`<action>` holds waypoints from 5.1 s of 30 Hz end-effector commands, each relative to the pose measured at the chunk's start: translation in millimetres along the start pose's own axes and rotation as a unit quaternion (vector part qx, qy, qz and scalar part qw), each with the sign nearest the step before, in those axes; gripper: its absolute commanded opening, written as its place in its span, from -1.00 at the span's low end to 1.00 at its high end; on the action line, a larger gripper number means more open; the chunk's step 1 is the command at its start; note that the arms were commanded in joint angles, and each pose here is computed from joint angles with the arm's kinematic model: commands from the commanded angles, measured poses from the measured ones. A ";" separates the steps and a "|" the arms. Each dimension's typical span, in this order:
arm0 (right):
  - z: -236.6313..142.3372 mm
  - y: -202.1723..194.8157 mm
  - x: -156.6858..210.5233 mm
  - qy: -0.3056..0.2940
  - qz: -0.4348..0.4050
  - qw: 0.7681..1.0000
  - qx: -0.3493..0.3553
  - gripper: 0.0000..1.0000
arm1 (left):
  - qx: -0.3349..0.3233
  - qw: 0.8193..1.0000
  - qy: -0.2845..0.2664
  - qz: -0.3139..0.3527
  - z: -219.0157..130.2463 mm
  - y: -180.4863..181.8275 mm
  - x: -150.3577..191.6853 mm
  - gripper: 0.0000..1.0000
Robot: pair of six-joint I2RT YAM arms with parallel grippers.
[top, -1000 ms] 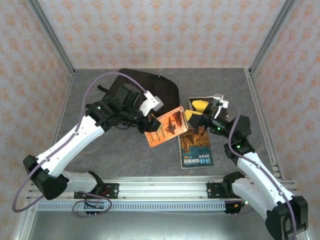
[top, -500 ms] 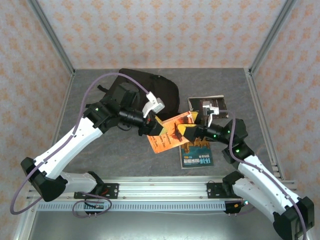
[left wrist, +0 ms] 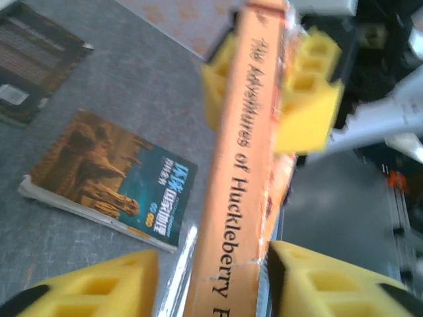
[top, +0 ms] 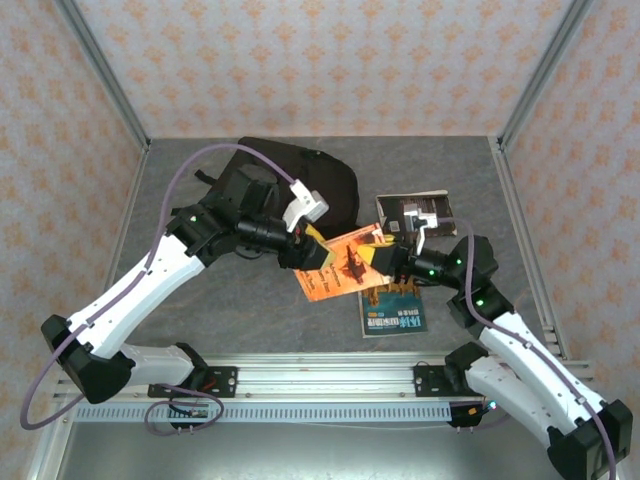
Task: Pack the student bag
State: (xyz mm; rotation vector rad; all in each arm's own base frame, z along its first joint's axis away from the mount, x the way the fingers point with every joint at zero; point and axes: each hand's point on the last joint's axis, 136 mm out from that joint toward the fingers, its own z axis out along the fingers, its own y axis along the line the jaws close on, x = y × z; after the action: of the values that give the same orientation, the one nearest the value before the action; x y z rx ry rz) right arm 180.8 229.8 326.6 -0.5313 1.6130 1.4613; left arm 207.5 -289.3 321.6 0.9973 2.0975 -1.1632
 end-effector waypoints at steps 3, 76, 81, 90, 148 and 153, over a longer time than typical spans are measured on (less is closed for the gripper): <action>-35.7 -45.7 -51.8 -0.139 0.068 0.966 0.208 -1.00 | -0.144 0.979 -0.096 -0.105 -22.2 57.4 -31.2 0.20; -126.7 -171.6 -19.1 -0.206 0.152 0.799 0.544 -1.00 | -0.452 0.865 -0.023 -0.218 97.8 309.4 -97.4 -1.00; -100.3 -174.5 -36.0 -0.187 0.152 0.818 0.522 -1.00 | -0.434 0.871 -0.028 -0.228 66.0 296.1 -107.5 -1.00; -47.1 -187.3 -75.3 -0.189 0.164 0.847 0.470 -1.00 | -0.375 0.892 -0.036 -0.250 39.3 269.2 -118.8 -1.00; 57.6 -251.9 -8.5 -0.118 0.388 0.834 0.375 -1.00 | -0.425 0.888 -0.106 -0.142 -81.2 176.4 -112.0 -1.00; 76.9 -242.4 -23.5 -0.131 0.400 0.842 0.337 -1.00 | -0.402 0.899 -0.103 -0.139 -70.4 174.1 -108.3 -1.00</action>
State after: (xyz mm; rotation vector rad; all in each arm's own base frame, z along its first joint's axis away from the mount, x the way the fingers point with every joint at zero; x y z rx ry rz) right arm 396.9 227.7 175.2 0.8540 2.1628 1.1455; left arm 396.4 -193.0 314.1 0.1505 2.4209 -0.2907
